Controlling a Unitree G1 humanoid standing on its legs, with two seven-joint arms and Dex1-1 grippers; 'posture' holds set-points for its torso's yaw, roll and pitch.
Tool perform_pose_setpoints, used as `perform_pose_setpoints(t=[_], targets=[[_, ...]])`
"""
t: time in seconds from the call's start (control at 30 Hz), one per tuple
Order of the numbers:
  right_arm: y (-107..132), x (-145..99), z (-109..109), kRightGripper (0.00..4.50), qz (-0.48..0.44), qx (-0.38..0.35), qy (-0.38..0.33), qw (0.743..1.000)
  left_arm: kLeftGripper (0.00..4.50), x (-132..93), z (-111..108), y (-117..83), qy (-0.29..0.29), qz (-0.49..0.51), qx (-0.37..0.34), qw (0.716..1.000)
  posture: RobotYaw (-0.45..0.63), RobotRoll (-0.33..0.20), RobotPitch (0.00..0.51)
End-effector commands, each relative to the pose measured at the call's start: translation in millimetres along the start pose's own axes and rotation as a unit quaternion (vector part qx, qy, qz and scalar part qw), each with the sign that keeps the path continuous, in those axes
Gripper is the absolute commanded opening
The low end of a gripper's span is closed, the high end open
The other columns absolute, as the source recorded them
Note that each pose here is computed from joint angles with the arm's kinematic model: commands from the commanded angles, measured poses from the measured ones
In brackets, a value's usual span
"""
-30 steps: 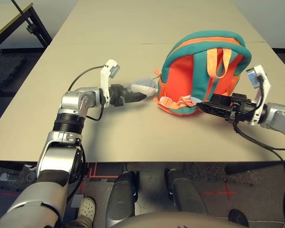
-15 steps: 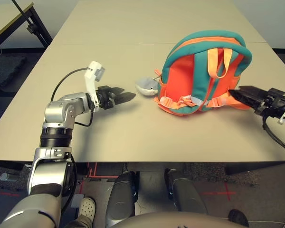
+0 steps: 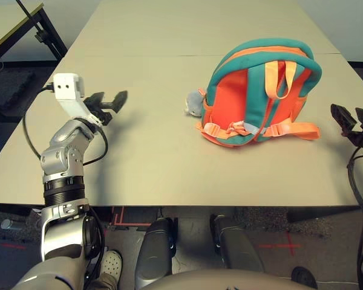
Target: Put the pencil case into the backpack and zip it.
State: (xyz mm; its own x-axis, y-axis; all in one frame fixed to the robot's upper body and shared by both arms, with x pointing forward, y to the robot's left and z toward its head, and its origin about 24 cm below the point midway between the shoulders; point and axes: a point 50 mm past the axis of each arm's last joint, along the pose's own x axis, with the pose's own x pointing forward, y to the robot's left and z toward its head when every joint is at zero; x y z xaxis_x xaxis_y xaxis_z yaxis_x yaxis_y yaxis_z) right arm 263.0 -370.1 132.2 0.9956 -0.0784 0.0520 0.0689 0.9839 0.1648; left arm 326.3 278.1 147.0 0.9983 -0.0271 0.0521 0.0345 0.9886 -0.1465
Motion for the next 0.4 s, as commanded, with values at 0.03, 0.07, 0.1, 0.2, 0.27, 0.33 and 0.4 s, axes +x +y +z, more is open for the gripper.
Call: perform_pose_setpoints(t=[0.03, 0.07, 0.1, 0.2, 0.27, 0.33, 0.4], targets=[[-9.0, -3.8, -7.3, 4.46, -0.031, -0.002, -0.006, 0.999, 4.50, -4.3, -10.3, 9.5, -0.001, 0.040, 0.010, 0.999, -0.11, 0.000, 0.177], [-10.2, -4.0, -9.3, 4.46, -0.037, 0.001, -0.007, 0.999, 4.50, -5.5, -12.0, 11.3, -0.006, 0.052, 0.015, 0.999, -0.11, 0.000, 0.177], [-10.6, -3.9, -10.6, 4.46, -0.040, 0.004, -0.008, 0.999, 4.50, -6.2, -13.6, 11.8, -0.008, 0.058, 0.020, 0.998, -0.10, 0.000, 0.176], [-9.7, -2.4, -13.7, 4.46, -0.042, 0.007, -0.008, 0.999, 4.50, -7.0, -16.1, 12.1, -0.014, 0.071, 0.016, 0.997, -0.10, 0.000, 0.174], [-8.2, -0.7, -15.6, 4.46, -0.041, 0.010, -0.008, 0.999, 4.50, -6.9, -16.2, 12.7, -0.016, 0.073, 0.016, 0.997, -0.09, 0.000, 0.170], [-7.7, 1.5, -17.9, 4.46, -0.041, 0.016, -0.007, 0.999, 4.50, -6.3, -16.4, 13.1, -0.015, 0.072, 0.018, 0.997, -0.09, 0.000, 0.165], [-7.7, 3.2, -20.2, 4.46, -0.042, 0.019, -0.005, 0.999, 4.50, -5.7, -16.0, 13.7, -0.016, 0.072, 0.023, 0.997, -0.09, 0.000, 0.164]])
